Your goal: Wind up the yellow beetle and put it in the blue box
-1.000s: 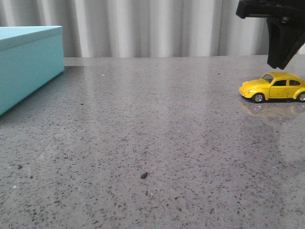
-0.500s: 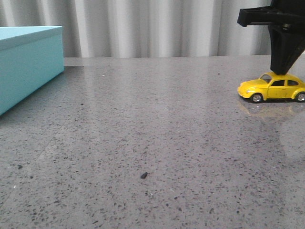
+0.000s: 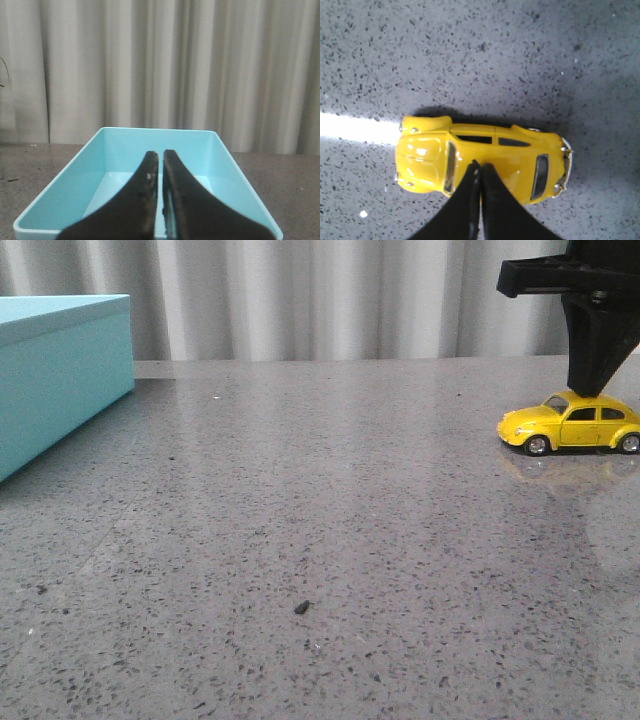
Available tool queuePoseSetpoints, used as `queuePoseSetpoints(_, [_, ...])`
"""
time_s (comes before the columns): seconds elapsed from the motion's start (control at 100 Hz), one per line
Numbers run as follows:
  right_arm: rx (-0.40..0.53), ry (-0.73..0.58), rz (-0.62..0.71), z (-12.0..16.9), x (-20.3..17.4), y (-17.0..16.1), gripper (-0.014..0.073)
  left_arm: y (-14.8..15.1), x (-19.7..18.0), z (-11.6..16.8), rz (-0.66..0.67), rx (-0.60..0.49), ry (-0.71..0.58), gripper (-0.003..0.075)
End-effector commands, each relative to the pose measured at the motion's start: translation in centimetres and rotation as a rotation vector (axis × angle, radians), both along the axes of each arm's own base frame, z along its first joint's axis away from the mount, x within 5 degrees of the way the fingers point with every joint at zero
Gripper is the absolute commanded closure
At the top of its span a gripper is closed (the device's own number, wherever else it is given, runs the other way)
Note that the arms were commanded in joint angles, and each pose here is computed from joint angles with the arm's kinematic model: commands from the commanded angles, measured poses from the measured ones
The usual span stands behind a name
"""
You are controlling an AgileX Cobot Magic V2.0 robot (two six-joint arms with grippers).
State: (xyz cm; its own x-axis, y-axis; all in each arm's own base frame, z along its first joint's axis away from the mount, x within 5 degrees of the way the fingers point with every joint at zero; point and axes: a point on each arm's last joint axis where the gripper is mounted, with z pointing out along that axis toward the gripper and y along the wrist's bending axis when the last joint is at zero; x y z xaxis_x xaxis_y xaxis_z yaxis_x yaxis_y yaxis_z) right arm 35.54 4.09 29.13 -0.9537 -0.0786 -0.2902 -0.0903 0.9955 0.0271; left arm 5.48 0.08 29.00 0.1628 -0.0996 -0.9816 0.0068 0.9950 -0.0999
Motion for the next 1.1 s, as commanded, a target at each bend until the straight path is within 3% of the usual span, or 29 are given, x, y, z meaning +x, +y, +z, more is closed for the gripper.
queuePoseSetpoints(0.0, [-0.032,-0.059,0.003,1.5,-0.1,-0.4,0.0636,-0.1,-0.2,1.6,-0.02,-0.003,-0.093,0.0741])
queuePoseSetpoints(0.2, [-0.11,-0.011,-0.015,0.5,0.1,-1.1,0.0636,-0.1,-0.2,1.6,-0.02,-0.003,-0.093,0.0741])
queuePoseSetpoints(0.52, [-0.157,0.07,-0.077,-1.5,0.9,-3.5,0.0636,-0.1,-0.2,1.6,-0.019,-0.001,-0.093,0.0741])
queuePoseSetpoints(0.91, [-0.252,0.102,-0.207,-1.4,0.4,-8.4,0.0636,-0.1,-0.2,1.6,-0.019,-0.001,-0.093,0.0741])
queuePoseSetpoints(1.09, [-0.248,0.075,-0.235,-0.8,0.3,-9.3,0.0636,-0.1,-0.2,1.6,-0.019,-0.001,-0.093,0.0741])
